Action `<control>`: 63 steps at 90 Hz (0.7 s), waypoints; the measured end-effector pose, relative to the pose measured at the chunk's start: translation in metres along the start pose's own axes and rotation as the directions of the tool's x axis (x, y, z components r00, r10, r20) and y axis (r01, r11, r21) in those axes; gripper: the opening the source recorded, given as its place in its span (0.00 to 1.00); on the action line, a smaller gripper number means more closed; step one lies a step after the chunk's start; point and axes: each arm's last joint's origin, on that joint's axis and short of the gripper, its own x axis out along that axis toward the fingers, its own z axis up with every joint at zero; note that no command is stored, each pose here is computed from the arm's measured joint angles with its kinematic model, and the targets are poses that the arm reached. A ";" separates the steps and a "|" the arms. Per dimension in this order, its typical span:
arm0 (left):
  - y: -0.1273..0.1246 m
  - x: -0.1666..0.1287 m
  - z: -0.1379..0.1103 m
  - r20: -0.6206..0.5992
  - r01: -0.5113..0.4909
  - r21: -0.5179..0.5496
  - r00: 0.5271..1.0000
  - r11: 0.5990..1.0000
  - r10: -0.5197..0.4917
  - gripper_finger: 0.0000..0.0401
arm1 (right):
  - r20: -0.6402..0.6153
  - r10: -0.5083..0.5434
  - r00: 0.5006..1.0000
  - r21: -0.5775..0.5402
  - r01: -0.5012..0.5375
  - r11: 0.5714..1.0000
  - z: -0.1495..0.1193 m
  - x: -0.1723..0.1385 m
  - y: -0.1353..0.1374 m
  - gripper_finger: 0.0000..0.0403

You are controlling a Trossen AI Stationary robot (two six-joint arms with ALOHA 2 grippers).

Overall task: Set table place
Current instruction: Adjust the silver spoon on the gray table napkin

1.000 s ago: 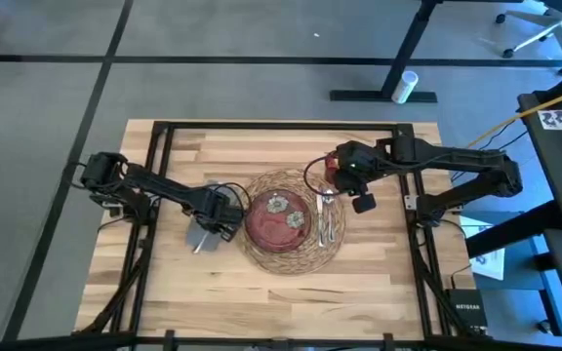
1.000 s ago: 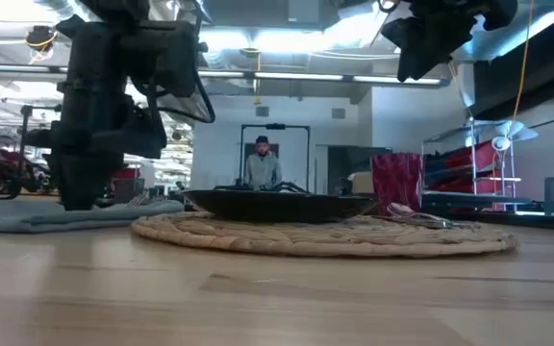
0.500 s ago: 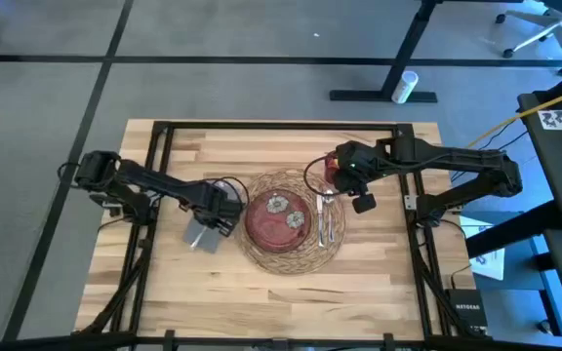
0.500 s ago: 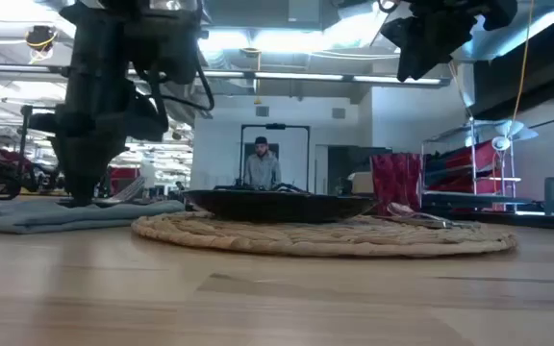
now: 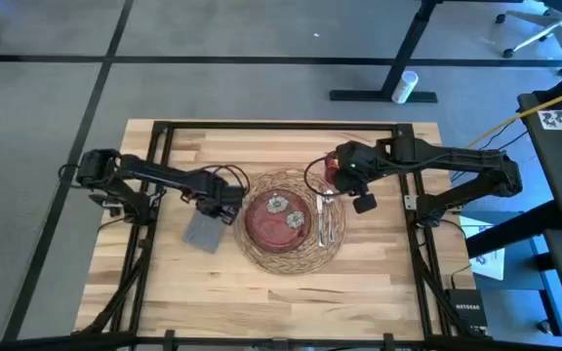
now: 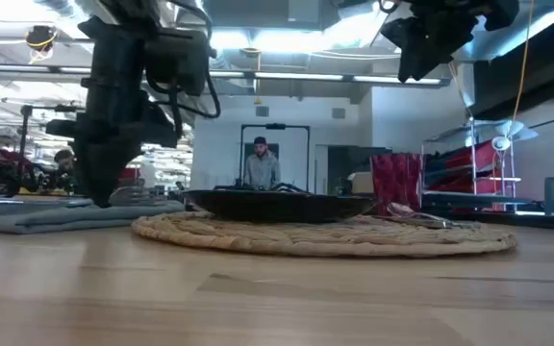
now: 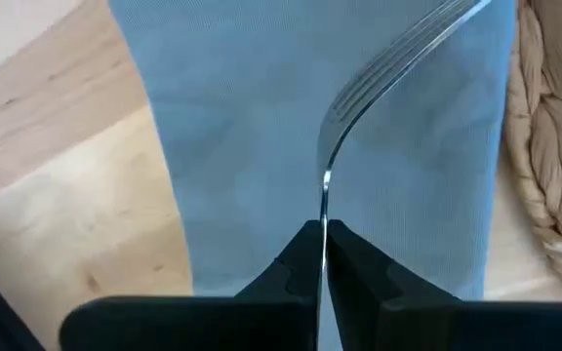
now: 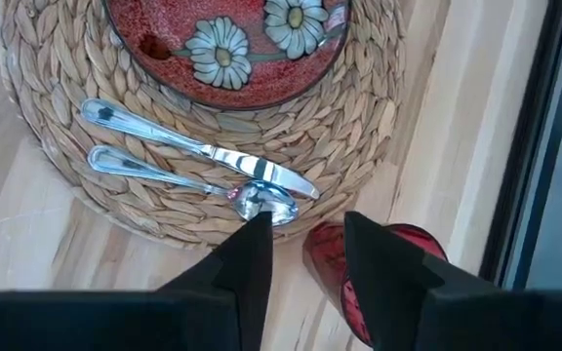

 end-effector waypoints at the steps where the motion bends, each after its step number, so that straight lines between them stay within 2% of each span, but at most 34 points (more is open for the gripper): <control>1: 0.000 0.000 0.000 -0.001 0.000 0.002 1.000 1.000 0.000 0.00 | 0.000 0.000 1.000 0.000 0.000 1.000 0.000 0.000 0.000 0.29; 32: -0.004 0.000 -0.008 0.014 -0.002 0.140 1.000 0.990 0.000 0.00 | -0.004 0.002 1.000 0.000 -0.002 1.000 0.000 0.000 0.000 0.29; 63: 0.002 0.015 -0.018 0.038 -0.040 0.188 0.999 0.981 0.034 0.00 | -0.004 0.003 1.000 0.001 -0.003 1.000 0.000 0.000 0.000 0.29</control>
